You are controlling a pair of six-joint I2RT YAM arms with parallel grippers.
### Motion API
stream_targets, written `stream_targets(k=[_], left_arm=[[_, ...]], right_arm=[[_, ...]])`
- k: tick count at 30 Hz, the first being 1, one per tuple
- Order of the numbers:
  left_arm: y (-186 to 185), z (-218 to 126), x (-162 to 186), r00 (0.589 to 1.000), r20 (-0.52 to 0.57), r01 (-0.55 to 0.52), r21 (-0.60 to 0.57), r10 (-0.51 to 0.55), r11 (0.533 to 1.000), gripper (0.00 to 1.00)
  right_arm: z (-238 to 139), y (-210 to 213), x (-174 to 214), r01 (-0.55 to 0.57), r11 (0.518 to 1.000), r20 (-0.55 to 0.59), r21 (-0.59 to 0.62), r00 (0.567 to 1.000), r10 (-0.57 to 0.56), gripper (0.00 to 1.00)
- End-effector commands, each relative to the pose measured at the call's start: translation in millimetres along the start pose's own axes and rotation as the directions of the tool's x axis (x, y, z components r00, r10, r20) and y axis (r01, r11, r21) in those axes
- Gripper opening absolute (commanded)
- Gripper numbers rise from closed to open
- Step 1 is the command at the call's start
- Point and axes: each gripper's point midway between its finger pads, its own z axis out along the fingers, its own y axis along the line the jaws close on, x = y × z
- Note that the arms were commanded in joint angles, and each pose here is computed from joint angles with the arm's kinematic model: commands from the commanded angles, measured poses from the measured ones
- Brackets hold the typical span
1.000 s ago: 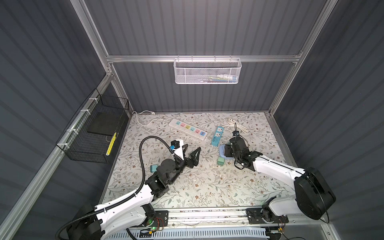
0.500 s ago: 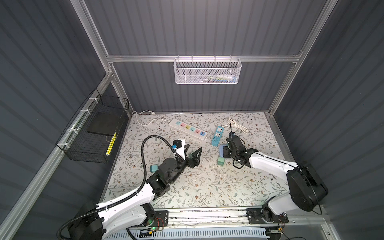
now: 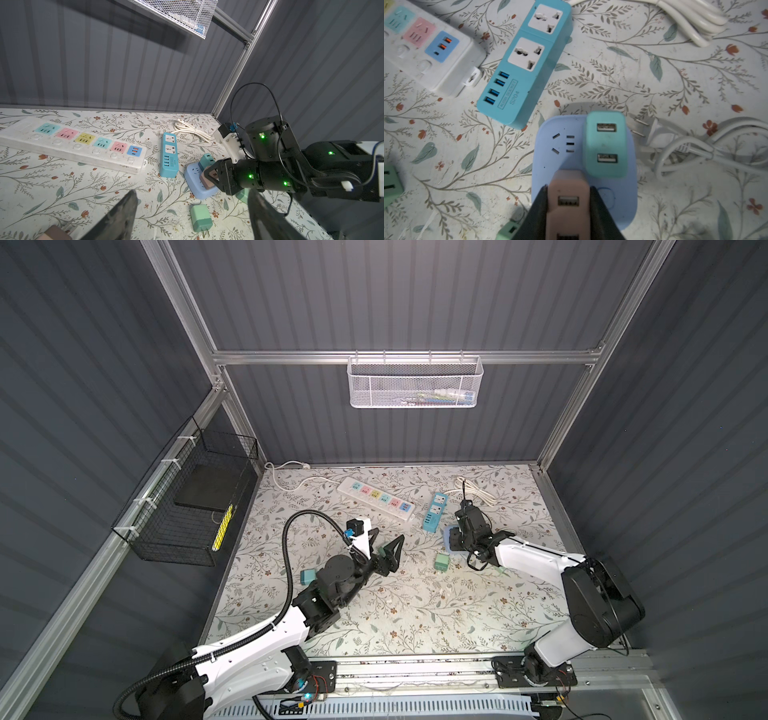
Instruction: Insert the plug
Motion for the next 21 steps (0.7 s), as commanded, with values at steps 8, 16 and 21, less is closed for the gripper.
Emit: stream_targets(k=[8, 16, 21], left_arm=[[2, 14, -11, 0.999, 0.026, -0.024, -0.041, 0.025, 0.999, 0.83], [16, 59, 11, 0.981, -0.171, -0.121, -0.2, 0.087, 0.972, 0.84], [10, 110, 41, 0.909, -0.381, -0.259, -0.197, 0.169, 0.946, 0.9]], right_arm=[[16, -71, -12, -0.111, 0.983, -0.008, 0.146, 0.994, 0.113, 0.31], [0, -67, -35, -0.164, 0.982, 0.02, 0.091, 0.986, 0.163, 0.56], [-39, -57, -50, -0.174, 0.985, 0.051, 0.011, 0.984, 0.173, 0.7]])
